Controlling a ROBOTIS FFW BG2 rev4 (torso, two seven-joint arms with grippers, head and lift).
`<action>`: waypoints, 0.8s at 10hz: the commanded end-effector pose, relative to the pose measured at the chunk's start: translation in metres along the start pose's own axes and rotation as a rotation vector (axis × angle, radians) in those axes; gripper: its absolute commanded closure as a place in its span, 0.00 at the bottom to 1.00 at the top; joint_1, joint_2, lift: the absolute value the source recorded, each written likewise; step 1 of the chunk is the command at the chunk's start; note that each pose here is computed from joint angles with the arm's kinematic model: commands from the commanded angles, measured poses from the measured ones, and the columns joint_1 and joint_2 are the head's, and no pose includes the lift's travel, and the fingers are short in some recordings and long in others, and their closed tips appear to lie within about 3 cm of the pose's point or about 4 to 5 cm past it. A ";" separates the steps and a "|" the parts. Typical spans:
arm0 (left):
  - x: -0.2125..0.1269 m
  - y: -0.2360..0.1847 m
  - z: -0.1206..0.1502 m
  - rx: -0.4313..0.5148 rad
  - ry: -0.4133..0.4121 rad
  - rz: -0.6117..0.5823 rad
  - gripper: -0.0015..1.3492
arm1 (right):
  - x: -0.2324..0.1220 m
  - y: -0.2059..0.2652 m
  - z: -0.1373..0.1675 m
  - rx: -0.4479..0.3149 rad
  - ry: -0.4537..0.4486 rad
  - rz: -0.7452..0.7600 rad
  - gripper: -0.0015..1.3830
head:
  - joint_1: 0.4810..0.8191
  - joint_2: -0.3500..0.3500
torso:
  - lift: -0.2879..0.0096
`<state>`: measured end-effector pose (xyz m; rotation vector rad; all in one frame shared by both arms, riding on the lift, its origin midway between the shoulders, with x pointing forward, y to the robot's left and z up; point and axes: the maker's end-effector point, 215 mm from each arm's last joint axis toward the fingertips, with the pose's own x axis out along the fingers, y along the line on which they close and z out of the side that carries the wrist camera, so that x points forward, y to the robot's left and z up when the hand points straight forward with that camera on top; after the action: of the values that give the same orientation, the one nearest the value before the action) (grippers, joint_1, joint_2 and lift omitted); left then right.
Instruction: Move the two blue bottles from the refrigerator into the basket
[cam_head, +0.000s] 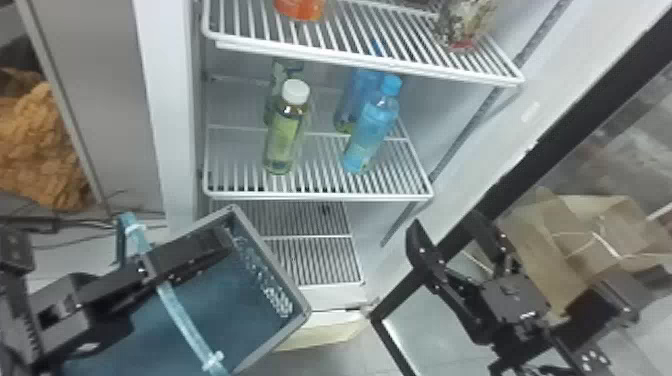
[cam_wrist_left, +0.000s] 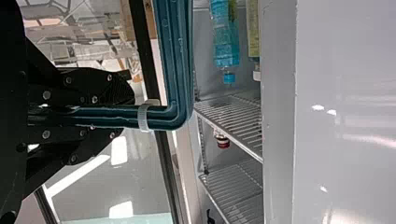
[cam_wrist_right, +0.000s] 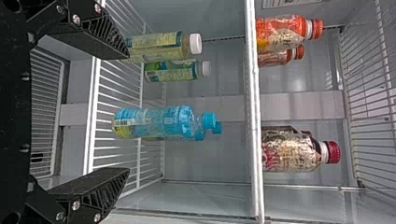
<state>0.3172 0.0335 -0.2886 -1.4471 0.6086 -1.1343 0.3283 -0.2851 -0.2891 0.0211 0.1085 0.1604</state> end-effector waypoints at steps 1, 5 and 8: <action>0.000 0.001 0.000 -0.002 -0.001 0.001 0.88 | 0.000 0.000 -0.002 0.002 0.004 -0.001 0.15 | 0.63 0.00 | 0.24; 0.000 0.001 0.000 -0.002 -0.001 0.001 0.88 | 0.000 -0.001 -0.003 0.004 0.003 -0.001 0.15 | 0.63 0.00 | 0.24; -0.001 0.000 0.001 -0.002 -0.003 0.000 0.88 | 0.008 -0.006 -0.009 0.004 0.003 -0.008 0.15 | 0.63 0.00 | 0.24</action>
<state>0.3174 0.0342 -0.2893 -1.4490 0.6086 -1.1317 0.3331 -0.2891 -0.2972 0.0246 0.1125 0.1524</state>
